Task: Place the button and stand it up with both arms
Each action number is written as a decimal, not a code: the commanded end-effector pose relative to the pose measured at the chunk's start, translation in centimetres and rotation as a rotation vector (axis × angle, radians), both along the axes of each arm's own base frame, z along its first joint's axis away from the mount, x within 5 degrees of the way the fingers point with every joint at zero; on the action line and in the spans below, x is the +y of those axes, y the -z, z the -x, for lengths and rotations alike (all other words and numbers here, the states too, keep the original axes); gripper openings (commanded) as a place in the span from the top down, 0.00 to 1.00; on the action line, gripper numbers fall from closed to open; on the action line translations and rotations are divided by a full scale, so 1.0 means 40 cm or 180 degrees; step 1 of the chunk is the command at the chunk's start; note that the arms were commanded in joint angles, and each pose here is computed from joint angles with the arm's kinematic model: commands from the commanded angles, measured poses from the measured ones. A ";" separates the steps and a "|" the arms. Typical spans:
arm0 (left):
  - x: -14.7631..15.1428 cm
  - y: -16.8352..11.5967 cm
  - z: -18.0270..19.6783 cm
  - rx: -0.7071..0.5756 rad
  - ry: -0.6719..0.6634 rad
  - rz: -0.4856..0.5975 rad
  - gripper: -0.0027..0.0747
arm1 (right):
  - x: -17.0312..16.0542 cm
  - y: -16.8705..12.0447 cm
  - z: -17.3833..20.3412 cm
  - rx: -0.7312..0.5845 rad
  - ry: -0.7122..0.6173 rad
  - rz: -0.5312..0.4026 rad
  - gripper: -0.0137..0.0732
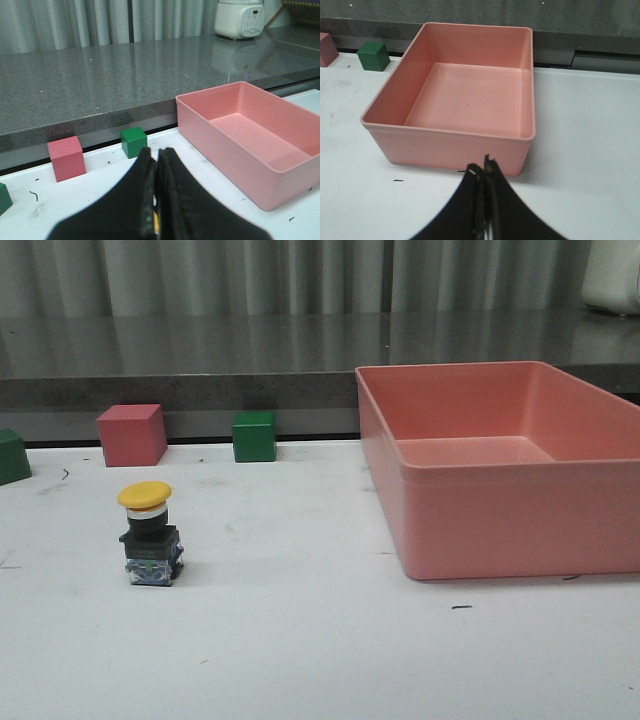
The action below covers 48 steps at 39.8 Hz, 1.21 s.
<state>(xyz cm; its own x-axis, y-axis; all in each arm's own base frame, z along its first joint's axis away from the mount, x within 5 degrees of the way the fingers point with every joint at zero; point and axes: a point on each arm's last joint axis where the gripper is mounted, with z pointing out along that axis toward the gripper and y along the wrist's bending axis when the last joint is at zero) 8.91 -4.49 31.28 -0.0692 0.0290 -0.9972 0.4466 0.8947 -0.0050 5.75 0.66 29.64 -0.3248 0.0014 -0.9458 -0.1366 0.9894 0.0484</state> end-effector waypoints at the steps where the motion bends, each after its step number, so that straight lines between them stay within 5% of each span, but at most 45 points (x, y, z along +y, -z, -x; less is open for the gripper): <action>1: 0.024 -0.033 0.043 -0.0177 -0.0005 0.0220 0.99 | 0.000 -0.037 -0.004 -0.0321 -0.0008 0.0028 0.91; 12: 0.075 -0.018 0.120 -0.0063 -0.0097 0.0414 0.99 | 0.000 -0.037 -0.004 -0.0321 -0.0008 0.0028 0.91; 23: 0.076 -0.046 0.140 -0.0363 0.0055 0.0781 0.99 | 0.000 -0.037 -0.004 -0.0321 -0.0008 0.0028 0.91; 48: 0.072 -0.035 0.139 -0.0370 0.0087 0.0720 0.99 | 0.000 -0.037 -0.004 -0.0321 -0.0008 0.0028 0.91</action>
